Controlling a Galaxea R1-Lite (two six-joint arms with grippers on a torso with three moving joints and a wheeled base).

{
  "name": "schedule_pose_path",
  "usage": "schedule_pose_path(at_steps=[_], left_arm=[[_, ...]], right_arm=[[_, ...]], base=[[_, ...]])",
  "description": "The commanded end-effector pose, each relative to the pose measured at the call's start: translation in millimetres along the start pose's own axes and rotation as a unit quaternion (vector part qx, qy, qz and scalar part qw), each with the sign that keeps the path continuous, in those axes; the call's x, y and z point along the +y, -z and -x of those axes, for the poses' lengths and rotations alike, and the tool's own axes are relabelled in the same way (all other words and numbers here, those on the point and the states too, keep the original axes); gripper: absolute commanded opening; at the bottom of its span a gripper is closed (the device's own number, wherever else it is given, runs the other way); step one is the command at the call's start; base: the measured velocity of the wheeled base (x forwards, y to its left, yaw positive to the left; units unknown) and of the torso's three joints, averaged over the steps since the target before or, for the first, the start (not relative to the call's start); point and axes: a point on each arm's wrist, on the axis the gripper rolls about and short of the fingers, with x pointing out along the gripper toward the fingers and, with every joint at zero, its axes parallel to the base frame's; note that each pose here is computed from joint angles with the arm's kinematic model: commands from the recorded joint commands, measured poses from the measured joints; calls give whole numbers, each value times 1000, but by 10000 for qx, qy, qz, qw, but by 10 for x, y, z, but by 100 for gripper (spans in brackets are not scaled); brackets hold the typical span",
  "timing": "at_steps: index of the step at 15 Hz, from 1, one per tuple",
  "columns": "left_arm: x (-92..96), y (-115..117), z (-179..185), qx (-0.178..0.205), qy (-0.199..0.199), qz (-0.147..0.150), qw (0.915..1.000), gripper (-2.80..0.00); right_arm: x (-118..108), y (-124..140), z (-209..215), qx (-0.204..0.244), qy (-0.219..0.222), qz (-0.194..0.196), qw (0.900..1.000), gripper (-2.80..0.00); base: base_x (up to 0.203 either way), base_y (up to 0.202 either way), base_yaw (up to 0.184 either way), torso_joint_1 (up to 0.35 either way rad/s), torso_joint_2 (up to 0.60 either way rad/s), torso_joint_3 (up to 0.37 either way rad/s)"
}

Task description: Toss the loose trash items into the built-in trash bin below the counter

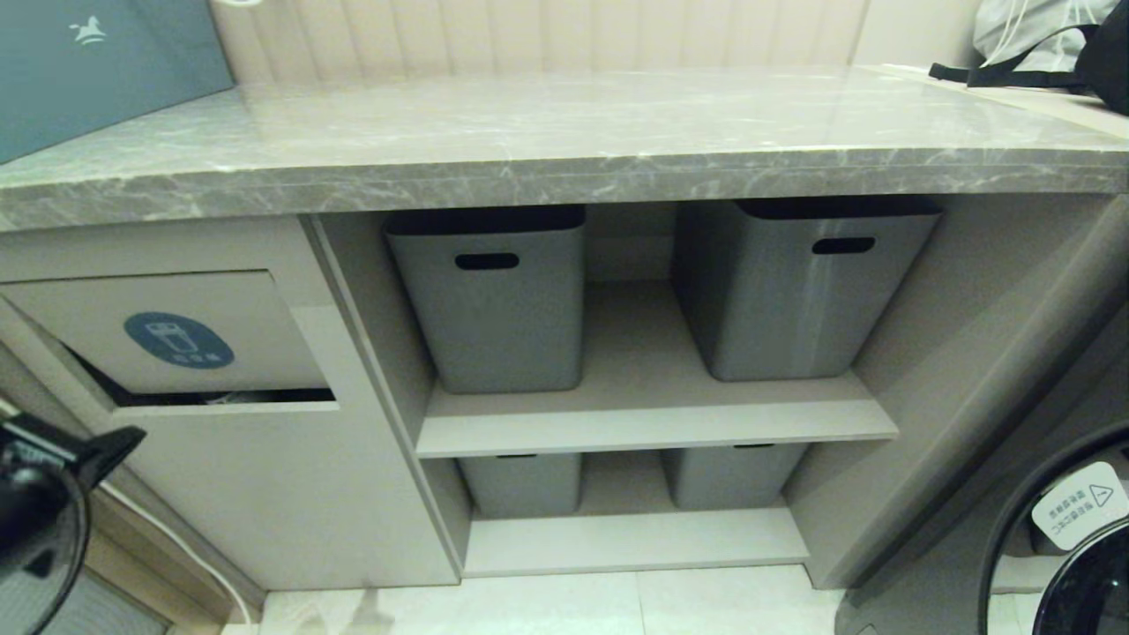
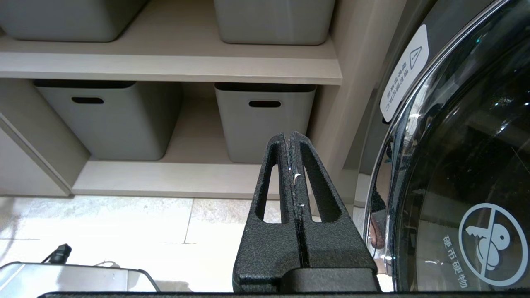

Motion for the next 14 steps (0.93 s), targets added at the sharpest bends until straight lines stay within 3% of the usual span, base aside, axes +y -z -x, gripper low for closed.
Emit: schedule_pose_path(at_steps=[1, 2, 4, 6, 8, 11, 12, 13, 14], left_arm=[[53, 106, 540, -496, 535, -1852, 9800, -280], [179, 244, 714, -446, 553, -2472, 9664, -280], [437, 508, 968, -214, 391, -3192, 9466, -280], [674, 731, 1159, 23, 5, -3589, 9334, -280], [781, 826, 1215, 254, -61, -3825, 9236, -280], [824, 862, 1202, 919, 727, -4147, 9024, -280], [835, 869, 1205, 942, 948, -4224, 8965, -280], [813, 845, 1202, 640, 1059, -4401, 8894, -280], [807, 821, 1199, 361, 817, -4746, 8756, -280]], right_arm=[[0, 1, 0, -1, -2, 2, 10000, -280], [0, 1, 0, -2, -9, 10, 10000, -280], [0, 1, 0, -2, -9, 10, 10000, -280], [0, 1, 0, -1, -3, 4, 10000, -280], [0, 1, 0, -2, -9, 56, 10000, -280], [1, 1, 0, -2, -24, 86, 10000, -280], [1, 1, 0, -2, -24, 79, 10000, -280], [1, 1, 0, -2, -19, 39, 10000, -280], [0, 3, 0, 7, 6, 9, 10000, -280]], base=[[0, 0, 0, 0, 0, 0], [0, 0, 0, 0, 0, 0], [0, 0, 0, 0, 0, 0], [0, 0, 0, 0, 0, 0], [0, 0, 0, 0, 0, 0], [0, 0, 0, 0, 0, 0], [0, 0, 0, 0, 0, 0], [0, 0, 0, 0, 0, 0], [0, 0, 0, 0, 0, 0]])
